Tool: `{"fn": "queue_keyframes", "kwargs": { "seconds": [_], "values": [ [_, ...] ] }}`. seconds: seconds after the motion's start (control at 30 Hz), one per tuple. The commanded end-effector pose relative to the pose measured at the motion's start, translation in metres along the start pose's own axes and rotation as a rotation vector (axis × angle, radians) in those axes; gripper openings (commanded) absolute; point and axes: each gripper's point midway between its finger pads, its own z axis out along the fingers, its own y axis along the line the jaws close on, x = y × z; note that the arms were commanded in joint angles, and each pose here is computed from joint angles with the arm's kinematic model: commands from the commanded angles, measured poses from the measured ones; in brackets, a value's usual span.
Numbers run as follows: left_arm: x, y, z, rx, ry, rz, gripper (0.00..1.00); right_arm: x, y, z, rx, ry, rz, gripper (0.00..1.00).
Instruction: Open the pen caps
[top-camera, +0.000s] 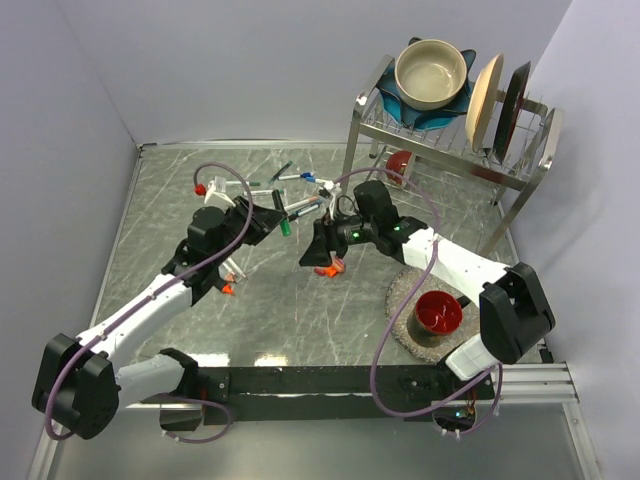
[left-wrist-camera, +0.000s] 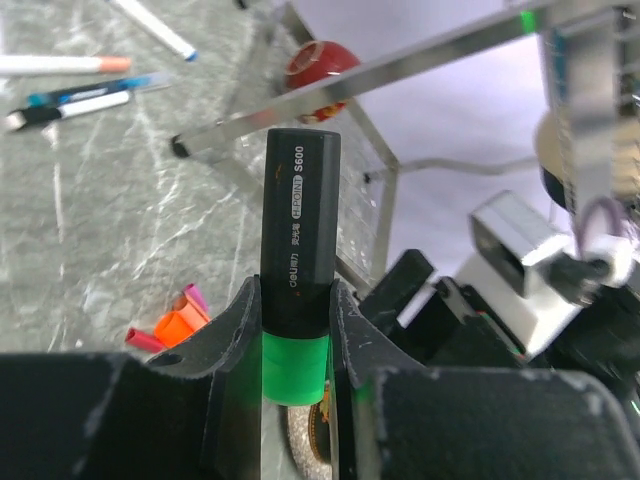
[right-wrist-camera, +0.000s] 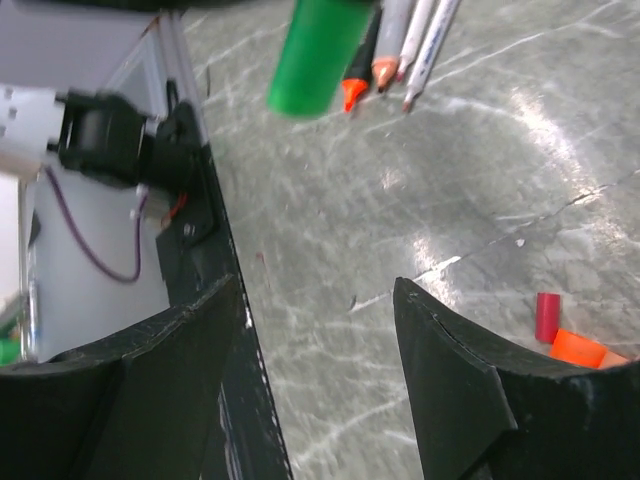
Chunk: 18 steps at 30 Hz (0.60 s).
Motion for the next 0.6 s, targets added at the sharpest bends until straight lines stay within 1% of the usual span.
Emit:
{"fn": "queue_keyframes", "kwargs": {
  "seconds": [0.0,0.17,0.37,0.47,0.57],
  "values": [
    [-0.012,0.000,0.005,-0.087,-0.098,-0.041,0.01,-0.031,0.004,0.003,0.077,-0.126,0.041,0.72],
    [-0.002,-0.002,0.009,-0.102,-0.082,-0.049,0.01,-0.038,0.002,0.001,0.109,-0.163,0.070,0.72],
    [0.022,-0.011,0.015,-0.101,-0.043,-0.078,0.01,-0.041,-0.010,0.004,0.169,-0.171,0.095,0.72],
    [0.032,-0.014,0.019,-0.103,-0.024,-0.087,0.01,-0.044,-0.018,0.002,0.214,-0.183,0.089,0.71],
    [0.040,-0.018,0.022,-0.106,-0.010,-0.092,0.01,-0.045,-0.023,0.001,0.242,-0.194,0.086,0.67]
  ]
}}
